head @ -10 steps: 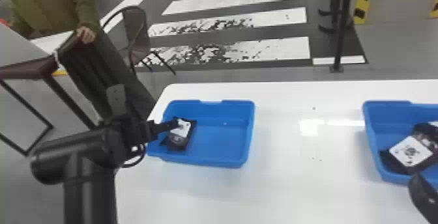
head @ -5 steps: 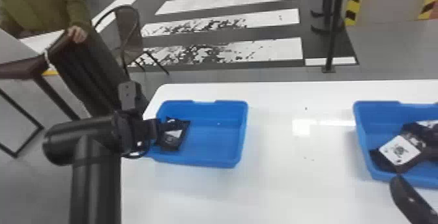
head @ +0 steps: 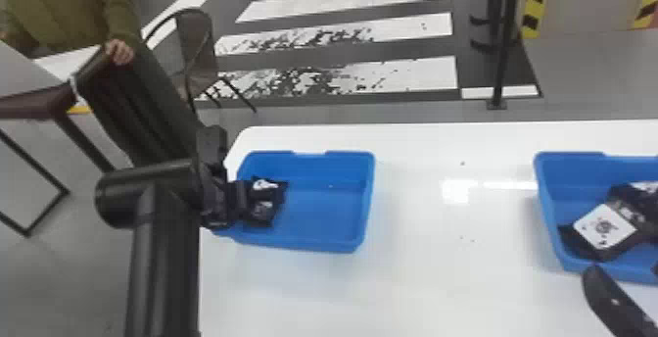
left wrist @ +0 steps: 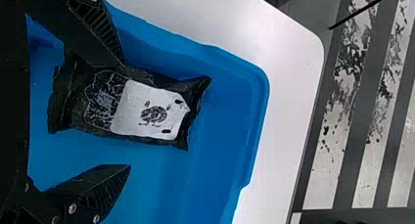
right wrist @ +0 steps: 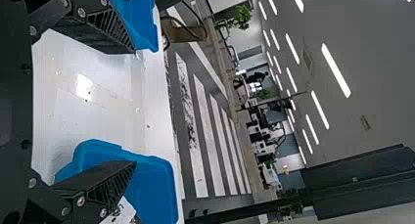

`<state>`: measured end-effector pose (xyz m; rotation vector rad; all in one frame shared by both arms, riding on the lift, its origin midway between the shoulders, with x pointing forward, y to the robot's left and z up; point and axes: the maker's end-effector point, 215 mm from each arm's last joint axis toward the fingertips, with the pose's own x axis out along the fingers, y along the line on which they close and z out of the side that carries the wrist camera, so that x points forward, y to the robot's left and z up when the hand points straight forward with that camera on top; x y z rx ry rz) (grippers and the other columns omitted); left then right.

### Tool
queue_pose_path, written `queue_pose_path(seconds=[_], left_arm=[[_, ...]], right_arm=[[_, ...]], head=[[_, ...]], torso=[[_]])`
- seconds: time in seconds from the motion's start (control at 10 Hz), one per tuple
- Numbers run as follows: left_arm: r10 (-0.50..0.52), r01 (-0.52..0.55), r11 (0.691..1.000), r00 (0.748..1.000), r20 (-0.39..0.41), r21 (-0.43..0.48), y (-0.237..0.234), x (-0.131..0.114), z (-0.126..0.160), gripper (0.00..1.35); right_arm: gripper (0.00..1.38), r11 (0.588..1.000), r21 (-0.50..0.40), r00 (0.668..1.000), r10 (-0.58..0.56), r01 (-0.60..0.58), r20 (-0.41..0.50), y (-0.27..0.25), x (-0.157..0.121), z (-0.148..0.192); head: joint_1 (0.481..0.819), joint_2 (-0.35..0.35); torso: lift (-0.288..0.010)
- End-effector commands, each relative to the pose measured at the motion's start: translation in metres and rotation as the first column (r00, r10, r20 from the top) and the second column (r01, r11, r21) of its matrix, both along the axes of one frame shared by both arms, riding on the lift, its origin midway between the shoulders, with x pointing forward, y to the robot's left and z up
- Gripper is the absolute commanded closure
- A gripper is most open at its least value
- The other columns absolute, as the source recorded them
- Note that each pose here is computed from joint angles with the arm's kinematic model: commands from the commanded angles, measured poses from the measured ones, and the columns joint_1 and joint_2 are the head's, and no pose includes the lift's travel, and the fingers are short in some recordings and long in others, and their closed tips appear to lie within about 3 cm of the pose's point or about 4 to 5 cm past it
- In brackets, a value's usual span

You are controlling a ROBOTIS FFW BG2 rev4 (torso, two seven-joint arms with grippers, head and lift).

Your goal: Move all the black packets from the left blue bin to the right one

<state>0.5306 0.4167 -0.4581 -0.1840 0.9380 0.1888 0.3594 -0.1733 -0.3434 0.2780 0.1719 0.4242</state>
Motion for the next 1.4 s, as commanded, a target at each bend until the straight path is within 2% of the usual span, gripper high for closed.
queue_pose_path(seconds=[0.0, 0.2, 0.3, 0.4, 0.5, 0.6, 0.8, 1.0, 1.2, 1.3], left_arm=[[-0.007, 0.007, 1.0, 1.0, -0.016, -0.021, -0.007, 0.007, -0.005, 0.18], [-0.003, 0.0, 0.998, 0.999, -0.05, -0.056, -0.012, 0.01, -0.019, 0.27], [-0.003, 0.0, 0.998, 0.998, -0.056, -0.06, -0.012, 0.009, -0.021, 0.52], [-0.004, 0.001, 0.998, 0.999, -0.051, -0.063, -0.013, 0.009, -0.023, 0.82], [-0.008, 0.005, 0.998, 0.999, -0.044, -0.06, -0.013, 0.007, -0.028, 0.97], [-0.022, 0.022, 0.999, 1.0, -0.001, -0.046, -0.013, 0.015, -0.026, 1.2], [-0.053, 0.055, 0.998, 0.996, 0.075, -0.017, -0.008, 0.02, -0.018, 1.21], [-0.105, 0.1, 0.994, 0.979, 0.176, 0.039, -0.018, 0.009, 0.014, 1.21], [-0.237, 0.222, 0.972, 0.924, 0.301, 0.082, -0.076, -0.005, 0.054, 1.21], [-0.296, 0.282, 0.955, 0.881, 0.369, 0.093, -0.11, -0.01, 0.076, 1.21]], right_arm=[[0.23, 1.0, 0.009, 1.0, 0.006, -0.006, -0.008, 0.002, 0.001, -0.004], [0.23, 1.0, 0.023, 1.0, 0.011, -0.011, -0.02, 0.004, 0.001, -0.007], [0.23, 0.999, 0.029, 1.0, 0.012, -0.012, -0.027, 0.004, 0.0, -0.01], [0.23, 0.999, 0.037, 1.0, 0.012, -0.011, -0.029, 0.004, 0.0, -0.01], [0.23, 0.999, 0.036, 0.999, 0.013, -0.012, -0.029, 0.004, 0.0, -0.01], [0.23, 0.999, 0.04, 0.999, 0.016, -0.014, -0.033, 0.005, -0.001, -0.011], [0.23, 0.999, 0.047, 0.999, 0.02, -0.018, -0.042, 0.006, -0.003, -0.014], [0.24, 0.998, 0.051, 0.999, 0.031, -0.029, -0.038, 0.009, 0.0, -0.01], [0.24, 0.993, 0.08, 0.996, 0.087, -0.085, -0.023, 0.026, 0.003, 0.0], [0.24, 0.988, 0.093, 0.992, 0.124, -0.122, -0.01, 0.037, 0.005, 0.009]], head=[[0.695, 0.3], [0.695, 0.289], [0.695, 0.288], [0.695, 0.287], [0.695, 0.286], [0.695, 0.285], [0.695, 0.283], [0.695, 0.287], [0.695, 0.283], [0.695, 0.267]], torso=[[-0.14], [-0.14], [-0.14], [-0.14], [-0.14], [-0.14], [-0.14], [-0.14], [-0.14], [-0.14]])
